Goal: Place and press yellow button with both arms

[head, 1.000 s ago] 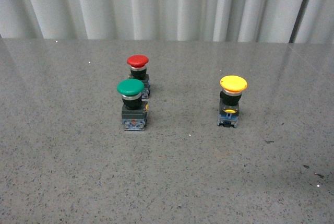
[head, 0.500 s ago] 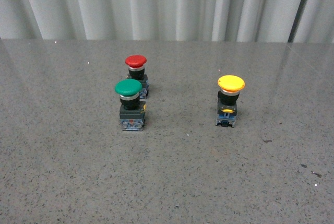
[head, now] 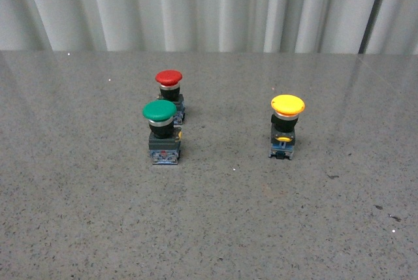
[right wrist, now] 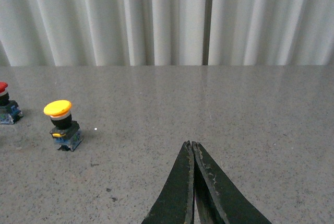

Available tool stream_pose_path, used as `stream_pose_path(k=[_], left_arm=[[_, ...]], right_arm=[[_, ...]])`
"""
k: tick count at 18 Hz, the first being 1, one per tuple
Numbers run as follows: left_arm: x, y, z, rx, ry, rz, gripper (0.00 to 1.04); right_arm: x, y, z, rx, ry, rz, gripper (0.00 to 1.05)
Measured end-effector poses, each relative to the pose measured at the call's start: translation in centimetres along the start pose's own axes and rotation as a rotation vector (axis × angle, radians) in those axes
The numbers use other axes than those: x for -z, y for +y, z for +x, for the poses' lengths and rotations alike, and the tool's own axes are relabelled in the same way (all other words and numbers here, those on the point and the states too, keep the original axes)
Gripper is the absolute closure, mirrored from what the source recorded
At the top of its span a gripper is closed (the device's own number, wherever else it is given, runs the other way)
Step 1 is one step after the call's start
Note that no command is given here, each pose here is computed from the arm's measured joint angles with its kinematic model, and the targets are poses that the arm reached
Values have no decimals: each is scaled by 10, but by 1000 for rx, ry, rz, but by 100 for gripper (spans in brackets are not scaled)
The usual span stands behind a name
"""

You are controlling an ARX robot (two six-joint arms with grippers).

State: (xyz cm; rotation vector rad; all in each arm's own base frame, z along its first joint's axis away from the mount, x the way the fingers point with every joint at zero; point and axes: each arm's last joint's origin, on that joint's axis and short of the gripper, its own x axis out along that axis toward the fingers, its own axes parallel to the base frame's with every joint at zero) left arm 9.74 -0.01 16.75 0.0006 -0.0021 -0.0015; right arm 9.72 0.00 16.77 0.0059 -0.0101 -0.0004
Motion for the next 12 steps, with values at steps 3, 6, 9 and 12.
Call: stream_pose_path(k=[3,6,9,12], left_arm=[[0,0,0,-1,0,0,7],[0,0,0,-1,0,0,7],[0,0,0,-1,0,0,7],[0,0,0,-1,0,0,7]], right_arm=[[1,0,0,-1,6,0,103],[1,0,0,-1,6,0,103],[1,0,0,-1,6,0,71],[1,0,0,-1,6,0,7]])
